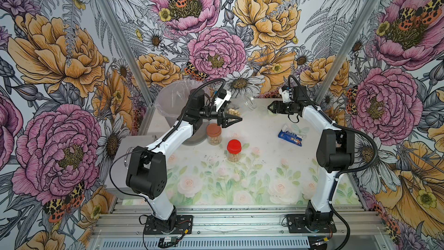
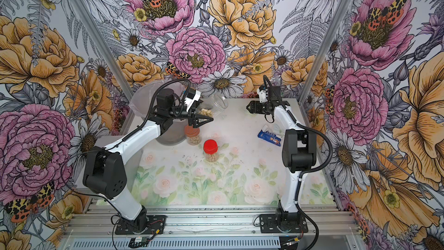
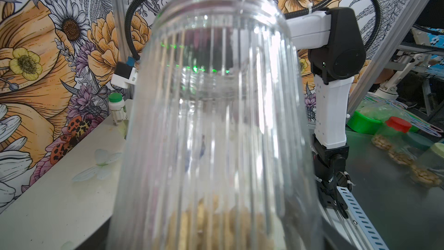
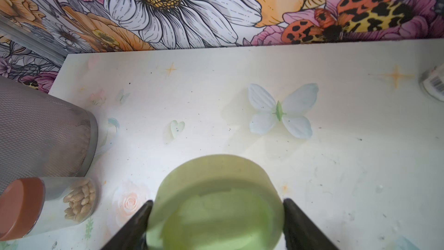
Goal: Empty moldy peanuts from jars
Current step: Place the lid at the center of the board.
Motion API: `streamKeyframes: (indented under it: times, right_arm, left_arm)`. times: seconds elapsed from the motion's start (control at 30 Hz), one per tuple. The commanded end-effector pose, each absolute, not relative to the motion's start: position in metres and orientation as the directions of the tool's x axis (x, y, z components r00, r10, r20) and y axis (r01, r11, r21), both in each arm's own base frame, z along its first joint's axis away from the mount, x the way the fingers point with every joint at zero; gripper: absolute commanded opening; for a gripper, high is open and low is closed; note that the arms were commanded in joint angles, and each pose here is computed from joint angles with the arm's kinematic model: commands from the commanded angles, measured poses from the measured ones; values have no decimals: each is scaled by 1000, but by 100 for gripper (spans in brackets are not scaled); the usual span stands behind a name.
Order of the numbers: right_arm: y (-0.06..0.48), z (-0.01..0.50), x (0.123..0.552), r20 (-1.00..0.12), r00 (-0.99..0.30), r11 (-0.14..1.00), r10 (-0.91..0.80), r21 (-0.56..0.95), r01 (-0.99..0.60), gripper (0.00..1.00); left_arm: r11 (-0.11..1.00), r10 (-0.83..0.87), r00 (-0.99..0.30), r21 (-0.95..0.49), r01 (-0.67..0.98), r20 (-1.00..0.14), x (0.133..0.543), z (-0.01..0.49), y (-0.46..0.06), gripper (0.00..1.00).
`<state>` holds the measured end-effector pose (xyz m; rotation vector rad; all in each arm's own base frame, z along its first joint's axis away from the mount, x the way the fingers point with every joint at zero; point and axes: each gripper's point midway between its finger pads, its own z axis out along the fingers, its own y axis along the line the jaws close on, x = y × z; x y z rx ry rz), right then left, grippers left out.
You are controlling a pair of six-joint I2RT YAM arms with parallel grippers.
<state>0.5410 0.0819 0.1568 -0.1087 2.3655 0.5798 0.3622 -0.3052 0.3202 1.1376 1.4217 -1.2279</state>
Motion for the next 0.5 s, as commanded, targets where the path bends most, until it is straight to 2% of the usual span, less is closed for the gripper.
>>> streamKeyframes:
  times: [0.0,0.23,0.47]
  right_arm:
    - [73,138,545,-604,-782,908,153,399,-130,63]
    - [58,115,540,-521,-810,913,268,405,42,62]
    - [44,91,535,-450,-830,918,329,357,170,60]
  left_arm:
    - [134,43,-61,-55,989,-997,364,346,-306,3]
    - [298,108,-17,16,954,-994,374,336,-319,3]
    - [377,146,-3,52,925,-989,377,329,-335,4]
